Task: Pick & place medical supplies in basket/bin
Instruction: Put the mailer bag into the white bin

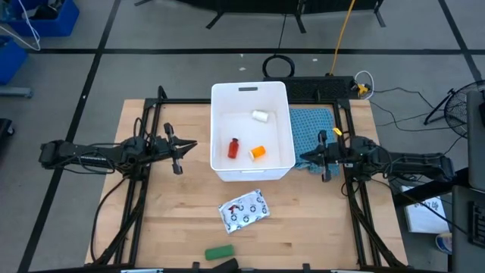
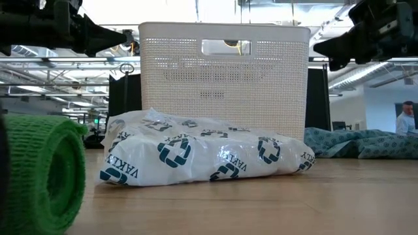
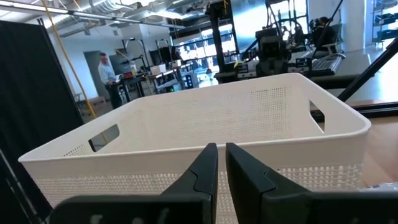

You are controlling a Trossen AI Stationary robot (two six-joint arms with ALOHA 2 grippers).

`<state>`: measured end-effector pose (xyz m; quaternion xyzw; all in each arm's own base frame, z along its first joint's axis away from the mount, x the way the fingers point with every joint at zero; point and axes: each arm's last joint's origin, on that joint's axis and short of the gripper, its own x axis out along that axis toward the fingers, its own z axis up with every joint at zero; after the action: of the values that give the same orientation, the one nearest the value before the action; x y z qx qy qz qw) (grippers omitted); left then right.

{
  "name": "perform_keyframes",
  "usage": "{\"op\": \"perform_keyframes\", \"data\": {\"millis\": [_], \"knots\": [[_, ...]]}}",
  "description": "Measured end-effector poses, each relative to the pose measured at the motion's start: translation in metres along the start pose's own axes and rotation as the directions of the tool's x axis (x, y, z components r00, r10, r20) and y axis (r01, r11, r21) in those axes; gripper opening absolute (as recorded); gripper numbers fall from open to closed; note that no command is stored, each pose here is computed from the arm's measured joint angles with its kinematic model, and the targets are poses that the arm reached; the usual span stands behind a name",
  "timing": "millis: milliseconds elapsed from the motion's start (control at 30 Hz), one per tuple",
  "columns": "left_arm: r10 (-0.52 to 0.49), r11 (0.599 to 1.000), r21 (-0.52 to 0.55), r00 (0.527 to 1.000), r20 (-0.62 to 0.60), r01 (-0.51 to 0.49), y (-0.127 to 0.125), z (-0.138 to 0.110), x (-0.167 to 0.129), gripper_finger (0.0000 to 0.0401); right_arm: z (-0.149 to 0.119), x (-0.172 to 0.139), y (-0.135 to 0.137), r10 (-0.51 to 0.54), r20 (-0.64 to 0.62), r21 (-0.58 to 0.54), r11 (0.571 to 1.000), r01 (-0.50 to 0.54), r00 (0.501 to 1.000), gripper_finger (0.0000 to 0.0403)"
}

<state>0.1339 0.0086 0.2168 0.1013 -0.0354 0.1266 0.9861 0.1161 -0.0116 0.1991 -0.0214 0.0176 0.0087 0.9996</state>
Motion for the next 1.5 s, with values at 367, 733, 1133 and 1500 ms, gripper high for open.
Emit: {"op": "perform_keyframes", "data": {"millis": [367,733,1133,1500], "knots": [[0.029,0.999,-0.017,0.999,0.017,-0.029,0.001,0.002,0.0,0.0037,-0.002,0.0,0.002,0.057,-0.002,-0.048,0.997,-0.057,0.998,0.0],[0.008,0.998,0.066,0.996,-0.088,-0.002,-0.018,0.064,0.024,0.0037,0.0,0.0,0.003,0.112,0.023,-0.079,0.991,-0.11,0.993,0.0],[0.013,0.98,0.186,0.898,-0.44,0.077,-0.133,0.122,0.079,0.0037,0.003,0.0,0.003,0.111,0.051,-0.059,0.992,-0.108,0.993,0.0],[0.001,0.994,0.083,0.781,-0.625,0.066,-0.208,0.089,0.098,0.0083,0.004,0.0,0.003,0.111,0.054,-0.06,0.992,-0.108,0.992,0.0]]}}
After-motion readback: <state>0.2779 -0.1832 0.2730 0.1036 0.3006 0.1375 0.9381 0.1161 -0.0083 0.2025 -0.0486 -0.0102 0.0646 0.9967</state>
